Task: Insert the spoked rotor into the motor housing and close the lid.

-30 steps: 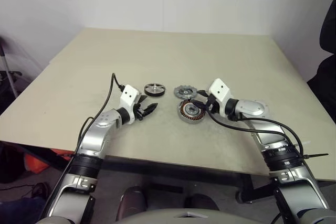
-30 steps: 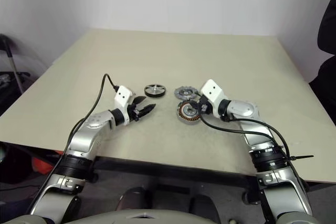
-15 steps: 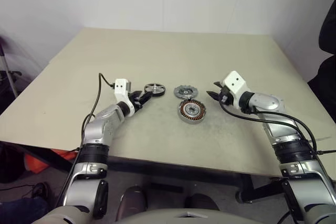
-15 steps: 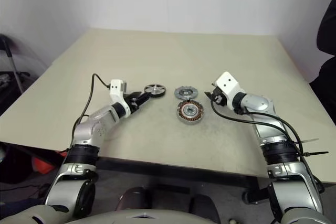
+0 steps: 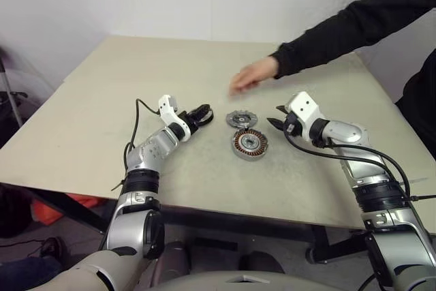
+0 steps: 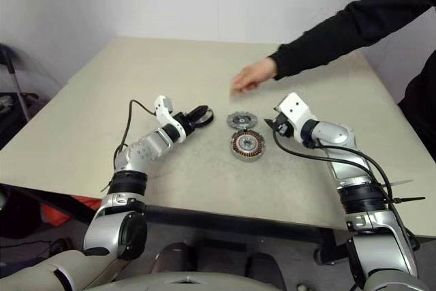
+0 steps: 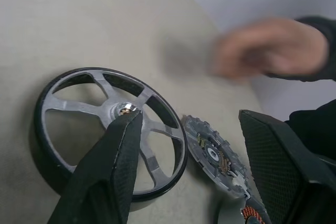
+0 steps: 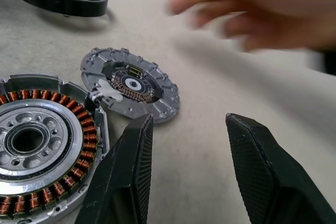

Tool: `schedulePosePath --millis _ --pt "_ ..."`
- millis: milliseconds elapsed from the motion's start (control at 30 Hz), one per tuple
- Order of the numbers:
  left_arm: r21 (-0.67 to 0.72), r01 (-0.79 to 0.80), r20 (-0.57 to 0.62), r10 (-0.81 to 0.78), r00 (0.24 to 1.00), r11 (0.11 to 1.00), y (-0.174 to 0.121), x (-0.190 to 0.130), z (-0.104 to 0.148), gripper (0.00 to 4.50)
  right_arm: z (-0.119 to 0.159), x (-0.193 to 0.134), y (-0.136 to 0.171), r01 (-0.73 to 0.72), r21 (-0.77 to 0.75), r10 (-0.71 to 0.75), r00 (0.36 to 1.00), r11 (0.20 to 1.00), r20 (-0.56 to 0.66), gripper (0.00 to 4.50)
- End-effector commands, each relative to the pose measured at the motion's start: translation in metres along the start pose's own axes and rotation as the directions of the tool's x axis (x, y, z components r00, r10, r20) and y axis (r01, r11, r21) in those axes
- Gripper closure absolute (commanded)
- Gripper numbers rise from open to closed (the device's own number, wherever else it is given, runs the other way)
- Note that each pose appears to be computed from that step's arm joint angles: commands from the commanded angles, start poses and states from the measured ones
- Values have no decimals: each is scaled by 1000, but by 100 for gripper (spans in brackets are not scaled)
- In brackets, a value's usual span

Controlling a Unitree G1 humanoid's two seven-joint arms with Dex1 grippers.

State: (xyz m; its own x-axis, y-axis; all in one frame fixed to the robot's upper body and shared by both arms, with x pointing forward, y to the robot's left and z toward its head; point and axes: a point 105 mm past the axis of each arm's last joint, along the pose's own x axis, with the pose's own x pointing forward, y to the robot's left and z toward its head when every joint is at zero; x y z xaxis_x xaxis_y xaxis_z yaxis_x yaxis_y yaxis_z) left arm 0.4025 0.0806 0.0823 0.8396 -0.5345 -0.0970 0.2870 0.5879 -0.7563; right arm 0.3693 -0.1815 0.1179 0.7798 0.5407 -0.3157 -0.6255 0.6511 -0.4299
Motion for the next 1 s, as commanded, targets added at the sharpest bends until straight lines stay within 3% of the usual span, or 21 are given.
schedulePosePath --millis 33,1000 --pt "13 14 5 -14 1000 1000 -5 1 4 138 15 -6 -13 41 -20 -40 998 999 57 229" --pt "39 -9 -4 9 1000 999 5 -5 -1 138 17 4 -10 27 -35 -25 998 999 62 229"
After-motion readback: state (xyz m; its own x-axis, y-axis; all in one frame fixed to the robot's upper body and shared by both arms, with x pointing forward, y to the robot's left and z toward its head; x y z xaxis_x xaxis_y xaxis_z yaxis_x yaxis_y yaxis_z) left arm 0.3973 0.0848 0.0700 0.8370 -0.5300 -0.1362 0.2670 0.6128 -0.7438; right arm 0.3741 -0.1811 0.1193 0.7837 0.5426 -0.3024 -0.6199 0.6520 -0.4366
